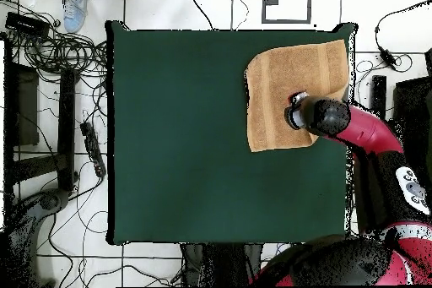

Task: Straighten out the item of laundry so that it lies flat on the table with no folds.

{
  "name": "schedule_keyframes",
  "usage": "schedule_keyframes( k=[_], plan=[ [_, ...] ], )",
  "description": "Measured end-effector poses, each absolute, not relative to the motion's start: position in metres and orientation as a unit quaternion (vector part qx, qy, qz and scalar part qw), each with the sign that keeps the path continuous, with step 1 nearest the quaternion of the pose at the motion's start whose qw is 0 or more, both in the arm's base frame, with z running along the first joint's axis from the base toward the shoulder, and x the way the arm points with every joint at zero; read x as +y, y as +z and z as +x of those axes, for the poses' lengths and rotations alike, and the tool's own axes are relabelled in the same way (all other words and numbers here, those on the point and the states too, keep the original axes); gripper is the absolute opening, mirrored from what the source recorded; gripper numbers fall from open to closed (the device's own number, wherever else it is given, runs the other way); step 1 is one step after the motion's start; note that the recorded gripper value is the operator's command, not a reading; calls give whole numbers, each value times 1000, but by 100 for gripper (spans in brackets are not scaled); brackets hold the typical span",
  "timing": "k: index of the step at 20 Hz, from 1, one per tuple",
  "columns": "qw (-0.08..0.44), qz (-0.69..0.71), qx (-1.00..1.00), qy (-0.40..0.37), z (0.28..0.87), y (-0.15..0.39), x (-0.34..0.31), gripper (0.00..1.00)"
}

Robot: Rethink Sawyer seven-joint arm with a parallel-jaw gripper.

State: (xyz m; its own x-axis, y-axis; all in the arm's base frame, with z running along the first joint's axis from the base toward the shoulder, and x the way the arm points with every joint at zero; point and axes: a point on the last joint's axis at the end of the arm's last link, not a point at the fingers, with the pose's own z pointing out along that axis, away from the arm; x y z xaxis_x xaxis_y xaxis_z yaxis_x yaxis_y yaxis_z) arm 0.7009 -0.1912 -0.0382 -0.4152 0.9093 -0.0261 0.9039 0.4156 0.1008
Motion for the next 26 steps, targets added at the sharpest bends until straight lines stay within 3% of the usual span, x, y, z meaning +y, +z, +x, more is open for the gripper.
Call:
schedule_keyframes(
  k=[26],
  plan=[
    [31,542,839,33,706,-40,-196,100]
  ],
)
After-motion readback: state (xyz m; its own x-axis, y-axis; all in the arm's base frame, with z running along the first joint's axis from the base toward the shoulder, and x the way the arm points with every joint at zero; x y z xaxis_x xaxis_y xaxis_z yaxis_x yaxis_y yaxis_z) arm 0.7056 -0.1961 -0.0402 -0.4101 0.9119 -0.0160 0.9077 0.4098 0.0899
